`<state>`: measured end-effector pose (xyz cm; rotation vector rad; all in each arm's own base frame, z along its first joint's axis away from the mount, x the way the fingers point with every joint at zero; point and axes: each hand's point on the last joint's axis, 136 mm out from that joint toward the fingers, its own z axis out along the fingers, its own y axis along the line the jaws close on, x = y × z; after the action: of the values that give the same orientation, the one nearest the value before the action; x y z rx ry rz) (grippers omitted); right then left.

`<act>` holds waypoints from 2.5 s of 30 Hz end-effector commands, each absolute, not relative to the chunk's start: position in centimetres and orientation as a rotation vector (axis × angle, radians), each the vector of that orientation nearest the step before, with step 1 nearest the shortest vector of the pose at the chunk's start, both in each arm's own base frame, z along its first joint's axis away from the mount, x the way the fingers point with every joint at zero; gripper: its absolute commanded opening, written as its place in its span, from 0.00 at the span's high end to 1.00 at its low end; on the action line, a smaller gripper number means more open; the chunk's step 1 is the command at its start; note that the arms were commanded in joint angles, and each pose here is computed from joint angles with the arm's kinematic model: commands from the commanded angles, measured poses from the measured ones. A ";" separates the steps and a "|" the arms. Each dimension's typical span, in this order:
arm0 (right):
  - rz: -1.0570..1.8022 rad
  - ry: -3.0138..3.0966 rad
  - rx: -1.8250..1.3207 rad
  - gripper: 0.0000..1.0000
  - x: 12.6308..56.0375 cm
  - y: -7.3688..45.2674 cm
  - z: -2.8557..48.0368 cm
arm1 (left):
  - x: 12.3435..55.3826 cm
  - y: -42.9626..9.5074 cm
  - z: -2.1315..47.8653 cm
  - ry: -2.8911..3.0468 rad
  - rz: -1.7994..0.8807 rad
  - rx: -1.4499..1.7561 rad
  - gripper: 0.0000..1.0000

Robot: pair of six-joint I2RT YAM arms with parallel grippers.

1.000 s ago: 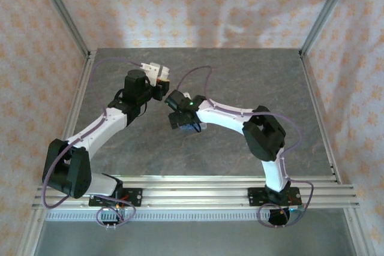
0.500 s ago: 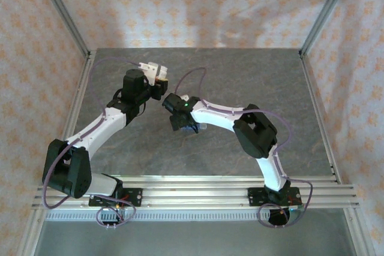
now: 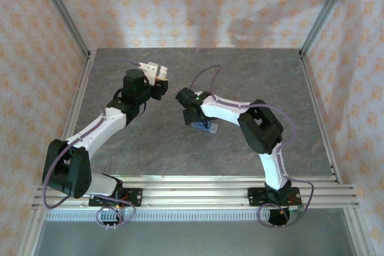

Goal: Sort the pills into containers

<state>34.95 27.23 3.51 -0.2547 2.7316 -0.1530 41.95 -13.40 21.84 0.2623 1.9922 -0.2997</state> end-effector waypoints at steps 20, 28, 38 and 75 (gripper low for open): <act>0.170 2.540 -0.094 0.00 36.0 27.0 16.3 | 39.8 -14.4 23.1 1.971 -0.424 0.290 1.00; 0.256 2.493 0.136 0.00 34.9 21.9 17.4 | 37.3 -17.2 22.1 1.996 -0.514 0.401 1.00; 0.370 2.473 0.292 0.00 33.4 18.4 16.4 | 33.8 -22.0 19.3 2.073 -0.594 0.604 1.00; 0.352 2.672 0.262 0.00 31.3 18.8 6.5 | 29.5 -25.2 8.3 2.439 -0.604 0.736 1.00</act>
<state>30.88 18.97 6.89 0.2516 2.6827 0.3581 28.88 -24.77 8.05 0.7503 2.4425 -0.6201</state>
